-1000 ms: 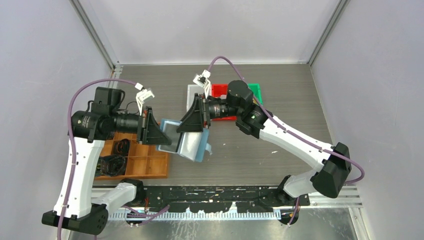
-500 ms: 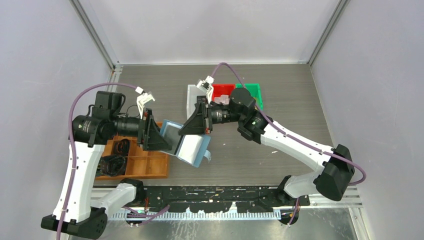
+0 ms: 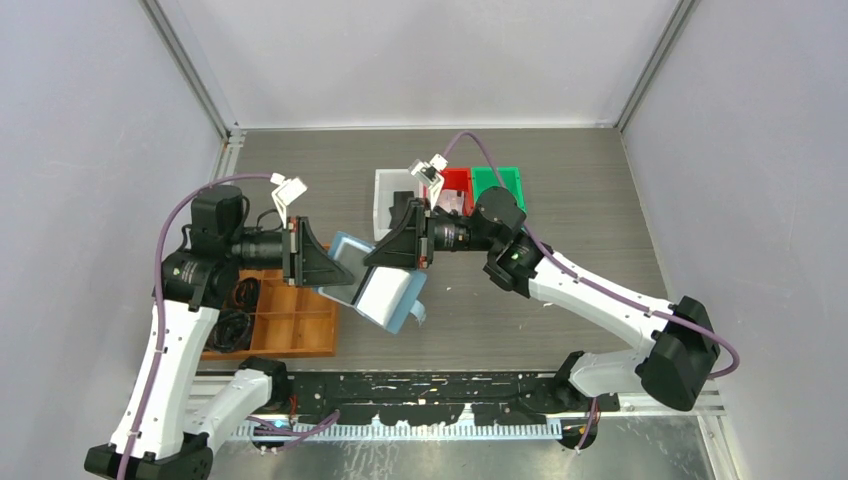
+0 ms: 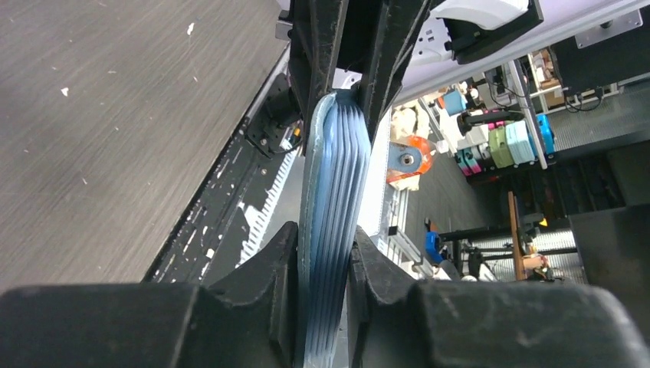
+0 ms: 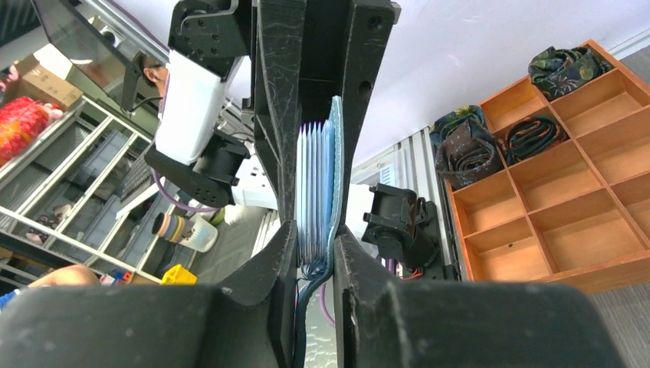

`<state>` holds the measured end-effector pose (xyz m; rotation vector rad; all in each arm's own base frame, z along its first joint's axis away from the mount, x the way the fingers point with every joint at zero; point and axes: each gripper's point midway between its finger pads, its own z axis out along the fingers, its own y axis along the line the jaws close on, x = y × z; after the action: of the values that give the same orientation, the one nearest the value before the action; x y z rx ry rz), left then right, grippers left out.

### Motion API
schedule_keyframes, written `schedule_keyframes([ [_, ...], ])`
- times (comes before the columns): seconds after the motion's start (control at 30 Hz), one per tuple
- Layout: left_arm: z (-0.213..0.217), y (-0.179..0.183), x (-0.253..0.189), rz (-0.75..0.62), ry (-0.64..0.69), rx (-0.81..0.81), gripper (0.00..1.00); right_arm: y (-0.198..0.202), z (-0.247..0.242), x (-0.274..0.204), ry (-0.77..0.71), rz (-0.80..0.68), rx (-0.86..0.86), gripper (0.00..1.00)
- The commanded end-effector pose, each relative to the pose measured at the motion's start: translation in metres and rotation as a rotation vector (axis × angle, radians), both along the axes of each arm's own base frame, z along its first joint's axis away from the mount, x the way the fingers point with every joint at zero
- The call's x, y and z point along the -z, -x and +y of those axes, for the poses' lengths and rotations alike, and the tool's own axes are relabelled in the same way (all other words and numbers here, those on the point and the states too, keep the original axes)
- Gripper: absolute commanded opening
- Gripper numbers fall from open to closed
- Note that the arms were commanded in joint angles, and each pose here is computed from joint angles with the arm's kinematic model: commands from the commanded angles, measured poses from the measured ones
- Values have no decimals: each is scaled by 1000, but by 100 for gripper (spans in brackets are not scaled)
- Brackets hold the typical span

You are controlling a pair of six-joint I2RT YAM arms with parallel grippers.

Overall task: Take the credit cards out of the card holder
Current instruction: Remove the credit card from the card holder.

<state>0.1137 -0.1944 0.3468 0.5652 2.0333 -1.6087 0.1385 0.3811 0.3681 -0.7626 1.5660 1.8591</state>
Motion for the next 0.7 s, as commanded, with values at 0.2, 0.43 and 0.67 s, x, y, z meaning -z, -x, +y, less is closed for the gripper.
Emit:
schedule_keyframes([
  [0.2,11,-35,15,-93,-124,-199,0,-39,-36,-51,-61,-71,287,58],
  [0.43,25,-68,44,-127,-277,-301,0,-37,-68,-94,-173,38,343,66],
  [0.67,19,-73,38,-128,-236,-281,0,-17,-20,-38,-32,169,177,62],
])
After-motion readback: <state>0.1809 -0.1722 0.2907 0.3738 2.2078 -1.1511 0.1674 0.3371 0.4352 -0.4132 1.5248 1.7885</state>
